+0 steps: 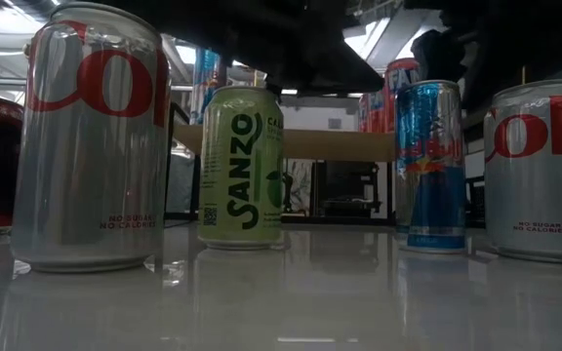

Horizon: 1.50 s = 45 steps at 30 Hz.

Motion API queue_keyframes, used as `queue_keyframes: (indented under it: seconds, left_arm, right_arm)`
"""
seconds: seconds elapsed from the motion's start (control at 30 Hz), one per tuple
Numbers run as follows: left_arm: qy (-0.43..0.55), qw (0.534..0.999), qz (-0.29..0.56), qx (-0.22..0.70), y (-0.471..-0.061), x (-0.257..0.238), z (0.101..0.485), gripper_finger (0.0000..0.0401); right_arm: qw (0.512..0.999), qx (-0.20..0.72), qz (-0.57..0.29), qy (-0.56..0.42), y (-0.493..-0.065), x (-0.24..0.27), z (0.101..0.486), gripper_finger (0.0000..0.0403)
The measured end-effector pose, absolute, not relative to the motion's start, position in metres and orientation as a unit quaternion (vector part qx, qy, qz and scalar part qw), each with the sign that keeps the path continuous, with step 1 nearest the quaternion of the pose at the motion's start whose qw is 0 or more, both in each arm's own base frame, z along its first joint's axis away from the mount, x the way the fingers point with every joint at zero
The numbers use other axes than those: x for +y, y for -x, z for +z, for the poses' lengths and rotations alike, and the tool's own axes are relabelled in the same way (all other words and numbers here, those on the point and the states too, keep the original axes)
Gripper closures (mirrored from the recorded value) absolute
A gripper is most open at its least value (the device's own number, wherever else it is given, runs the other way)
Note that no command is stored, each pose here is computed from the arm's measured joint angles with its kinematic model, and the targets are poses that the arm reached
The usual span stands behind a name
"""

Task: Sort soda cans
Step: Put the blue soda can on the shelf aligned with the blue soda cans

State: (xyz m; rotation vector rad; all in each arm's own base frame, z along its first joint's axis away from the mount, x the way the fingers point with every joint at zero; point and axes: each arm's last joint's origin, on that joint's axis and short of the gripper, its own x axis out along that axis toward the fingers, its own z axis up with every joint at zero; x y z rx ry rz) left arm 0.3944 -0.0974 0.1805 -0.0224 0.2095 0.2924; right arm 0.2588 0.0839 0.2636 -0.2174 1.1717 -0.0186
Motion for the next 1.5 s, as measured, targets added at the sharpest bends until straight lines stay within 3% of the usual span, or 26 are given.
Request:
queue_keyframes:
  seconds: [0.47,1.5]
  left_arm:
    - [0.054,0.988,0.085,0.115,-0.402,-0.075,0.179,0.0401]
    - [0.044,0.990,0.033,0.128,-0.390,-0.115,0.180,0.0401]
  right_arm:
    - [0.842,0.530,0.001,0.096,-0.263,0.086,0.263,0.0047]
    - [0.847,0.517,-0.034,0.118,-0.265,0.084,0.264,0.0047]
